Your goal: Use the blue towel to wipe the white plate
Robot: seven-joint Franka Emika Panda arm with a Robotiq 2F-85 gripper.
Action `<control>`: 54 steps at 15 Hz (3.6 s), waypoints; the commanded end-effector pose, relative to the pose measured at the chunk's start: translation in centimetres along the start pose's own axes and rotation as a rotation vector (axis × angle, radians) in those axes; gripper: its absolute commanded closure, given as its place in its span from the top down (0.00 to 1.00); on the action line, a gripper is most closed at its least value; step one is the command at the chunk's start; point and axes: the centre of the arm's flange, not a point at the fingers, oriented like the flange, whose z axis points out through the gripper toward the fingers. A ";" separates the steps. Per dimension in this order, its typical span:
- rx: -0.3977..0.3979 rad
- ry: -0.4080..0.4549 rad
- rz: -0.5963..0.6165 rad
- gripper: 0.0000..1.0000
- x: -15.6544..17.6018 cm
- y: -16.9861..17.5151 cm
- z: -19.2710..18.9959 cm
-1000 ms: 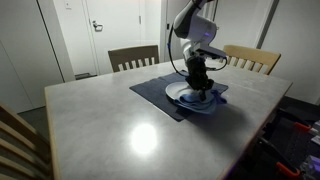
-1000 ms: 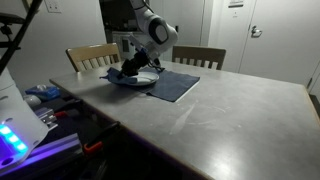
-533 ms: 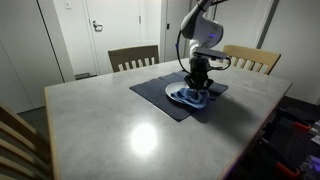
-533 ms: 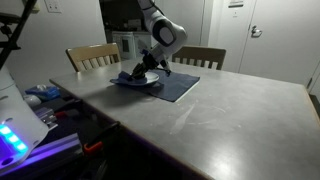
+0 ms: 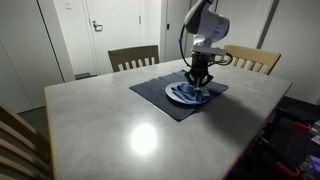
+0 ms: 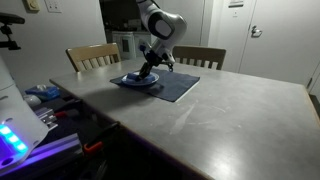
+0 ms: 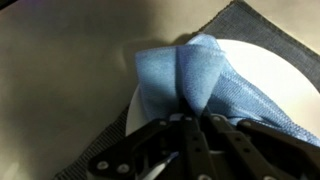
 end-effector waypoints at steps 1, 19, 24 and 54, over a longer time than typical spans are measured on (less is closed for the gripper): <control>-0.035 0.154 0.026 0.02 -1.2 0.1 -1.1; -0.219 0.252 -0.553 0.02 -2.2 -12.1 -1.9; -0.270 0.096 -0.635 0.02 -3.3 -11.8 -1.1; -0.227 0.126 -0.002 0.02 0.3 -2.9 -1.4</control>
